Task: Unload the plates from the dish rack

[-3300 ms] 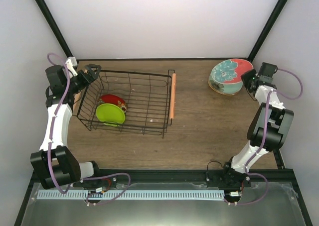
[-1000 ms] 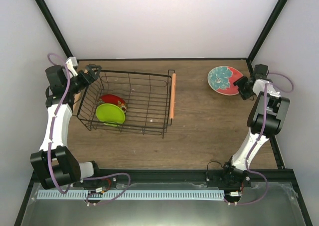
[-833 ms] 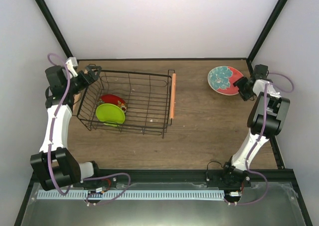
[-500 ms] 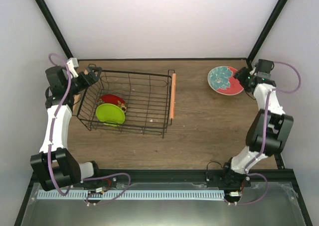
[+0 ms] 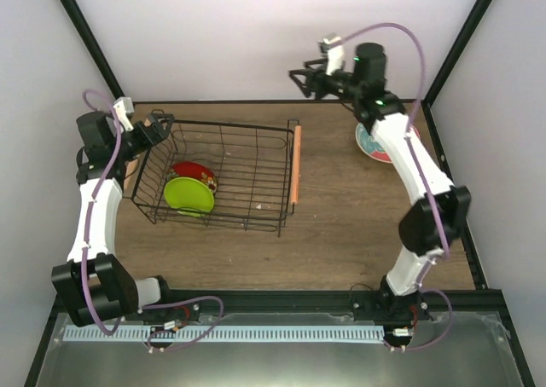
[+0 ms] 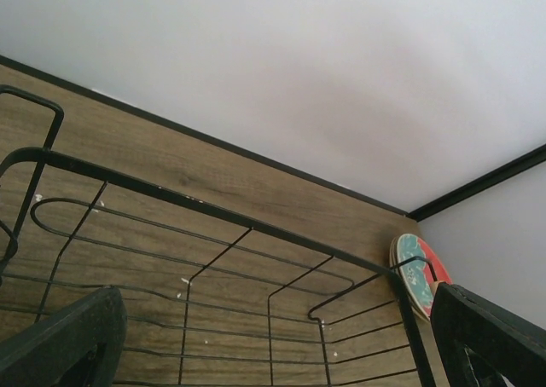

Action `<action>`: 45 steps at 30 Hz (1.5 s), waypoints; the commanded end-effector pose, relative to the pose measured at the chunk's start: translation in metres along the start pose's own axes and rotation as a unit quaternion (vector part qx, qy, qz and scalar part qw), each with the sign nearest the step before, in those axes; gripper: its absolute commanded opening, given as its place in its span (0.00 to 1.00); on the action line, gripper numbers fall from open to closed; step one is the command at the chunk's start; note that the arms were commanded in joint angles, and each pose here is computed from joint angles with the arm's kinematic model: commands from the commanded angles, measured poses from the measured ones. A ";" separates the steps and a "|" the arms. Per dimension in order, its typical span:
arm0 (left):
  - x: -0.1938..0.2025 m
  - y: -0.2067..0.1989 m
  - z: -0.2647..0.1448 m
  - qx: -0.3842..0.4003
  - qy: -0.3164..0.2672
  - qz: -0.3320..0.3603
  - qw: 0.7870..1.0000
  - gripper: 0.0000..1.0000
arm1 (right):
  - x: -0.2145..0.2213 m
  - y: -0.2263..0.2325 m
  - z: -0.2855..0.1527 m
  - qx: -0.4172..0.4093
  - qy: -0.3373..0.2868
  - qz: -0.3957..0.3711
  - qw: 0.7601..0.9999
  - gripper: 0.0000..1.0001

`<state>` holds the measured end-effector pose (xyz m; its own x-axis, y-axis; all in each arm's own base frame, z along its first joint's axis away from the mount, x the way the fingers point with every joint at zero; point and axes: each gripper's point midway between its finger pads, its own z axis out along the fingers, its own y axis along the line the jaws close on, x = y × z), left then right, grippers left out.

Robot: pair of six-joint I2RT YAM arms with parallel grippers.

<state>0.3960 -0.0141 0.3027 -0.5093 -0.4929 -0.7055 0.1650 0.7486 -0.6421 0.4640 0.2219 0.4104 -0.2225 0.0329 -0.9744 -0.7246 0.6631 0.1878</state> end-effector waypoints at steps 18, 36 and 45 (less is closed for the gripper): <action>0.001 -0.002 -0.011 -0.013 -0.014 -0.015 1.000 1.00 | 0.121 0.188 0.172 -0.193 0.142 -0.118 0.964 0.33; -0.003 0.015 -0.018 -0.061 -0.029 -0.013 0.998 1.00 | 0.218 0.228 0.186 -0.248 0.231 -0.101 0.935 0.43; -0.003 0.019 -0.019 -0.069 -0.030 -0.018 0.997 1.00 | 0.243 0.236 0.183 -0.261 0.255 -0.104 0.925 0.46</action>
<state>0.3883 0.0054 0.2948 -0.4766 -0.5420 -0.6922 0.0418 0.7725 -0.6336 0.3657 0.5196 0.1941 -0.2509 -0.4926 -0.8333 -0.9653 0.1915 0.1774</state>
